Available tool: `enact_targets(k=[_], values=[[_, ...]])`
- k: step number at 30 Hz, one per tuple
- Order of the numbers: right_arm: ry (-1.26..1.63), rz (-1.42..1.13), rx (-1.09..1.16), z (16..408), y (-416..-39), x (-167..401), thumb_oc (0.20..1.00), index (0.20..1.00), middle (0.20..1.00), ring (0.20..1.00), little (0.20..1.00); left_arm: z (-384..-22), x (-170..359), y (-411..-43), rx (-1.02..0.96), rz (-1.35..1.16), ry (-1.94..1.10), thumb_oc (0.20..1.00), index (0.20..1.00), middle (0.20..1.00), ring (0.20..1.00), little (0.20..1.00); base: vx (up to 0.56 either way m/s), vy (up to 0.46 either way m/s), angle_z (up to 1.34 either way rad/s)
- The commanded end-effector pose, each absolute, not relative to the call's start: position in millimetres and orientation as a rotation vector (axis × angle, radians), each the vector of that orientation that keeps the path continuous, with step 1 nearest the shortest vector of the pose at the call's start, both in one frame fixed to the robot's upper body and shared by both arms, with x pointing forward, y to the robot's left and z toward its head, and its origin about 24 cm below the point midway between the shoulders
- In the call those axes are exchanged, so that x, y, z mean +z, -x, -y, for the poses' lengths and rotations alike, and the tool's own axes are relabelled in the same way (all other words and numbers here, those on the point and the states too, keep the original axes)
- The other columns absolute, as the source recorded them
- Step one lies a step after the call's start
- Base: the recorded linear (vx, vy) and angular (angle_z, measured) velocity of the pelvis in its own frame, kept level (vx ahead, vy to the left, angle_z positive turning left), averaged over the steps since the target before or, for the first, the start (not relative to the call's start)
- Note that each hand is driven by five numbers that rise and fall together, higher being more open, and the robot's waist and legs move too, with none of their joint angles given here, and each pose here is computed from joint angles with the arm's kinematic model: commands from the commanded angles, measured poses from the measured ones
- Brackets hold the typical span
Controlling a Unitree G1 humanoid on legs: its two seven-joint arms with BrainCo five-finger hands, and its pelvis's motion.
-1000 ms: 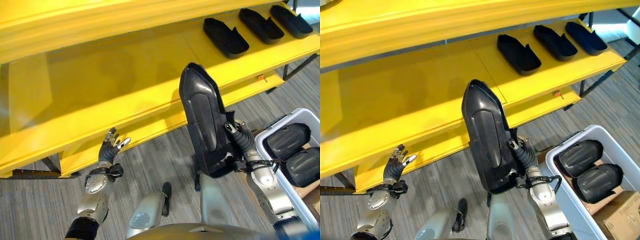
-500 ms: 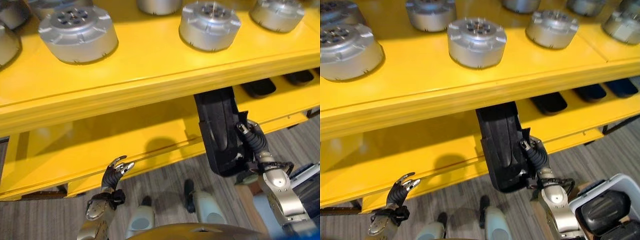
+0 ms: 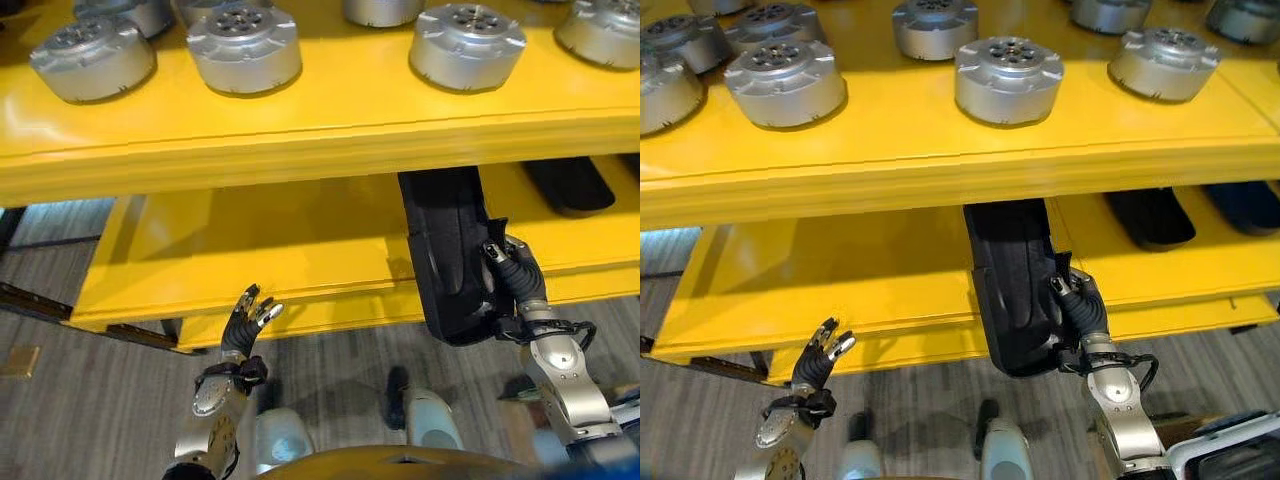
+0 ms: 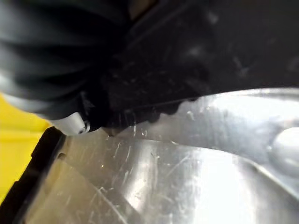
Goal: Move parts from the plastic box to the shelf.
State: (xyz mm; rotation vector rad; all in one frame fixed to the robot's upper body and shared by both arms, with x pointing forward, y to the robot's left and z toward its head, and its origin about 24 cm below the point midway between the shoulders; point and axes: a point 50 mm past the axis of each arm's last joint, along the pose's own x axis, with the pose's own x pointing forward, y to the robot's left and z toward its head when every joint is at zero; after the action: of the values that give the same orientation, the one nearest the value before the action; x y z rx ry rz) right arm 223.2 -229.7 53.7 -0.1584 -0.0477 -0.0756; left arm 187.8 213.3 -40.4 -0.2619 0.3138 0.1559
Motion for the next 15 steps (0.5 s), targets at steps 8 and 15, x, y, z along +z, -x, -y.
enact_targets(k=[8, 15], values=[[0.089, 0.329, -0.042, 212, -248, 109, 0.200, 0.200, 0.200, 0.200, 0.200, -237, 4, -202, 0.131, -0.121, 0.164, 1.000, 1.000, 1.000, 1.000, 1.000, 0.05, 0.103, 0.09], [0.077, 0.525, -0.072, 209, -281, 161, 0.200, 0.200, 0.200, 0.200, 0.200, -233, 20, -217, 0.094, -0.054, 0.163, 1.000, 1.000, 1.000, 1.000, 1.000, -0.05, -0.006, 0.05]])
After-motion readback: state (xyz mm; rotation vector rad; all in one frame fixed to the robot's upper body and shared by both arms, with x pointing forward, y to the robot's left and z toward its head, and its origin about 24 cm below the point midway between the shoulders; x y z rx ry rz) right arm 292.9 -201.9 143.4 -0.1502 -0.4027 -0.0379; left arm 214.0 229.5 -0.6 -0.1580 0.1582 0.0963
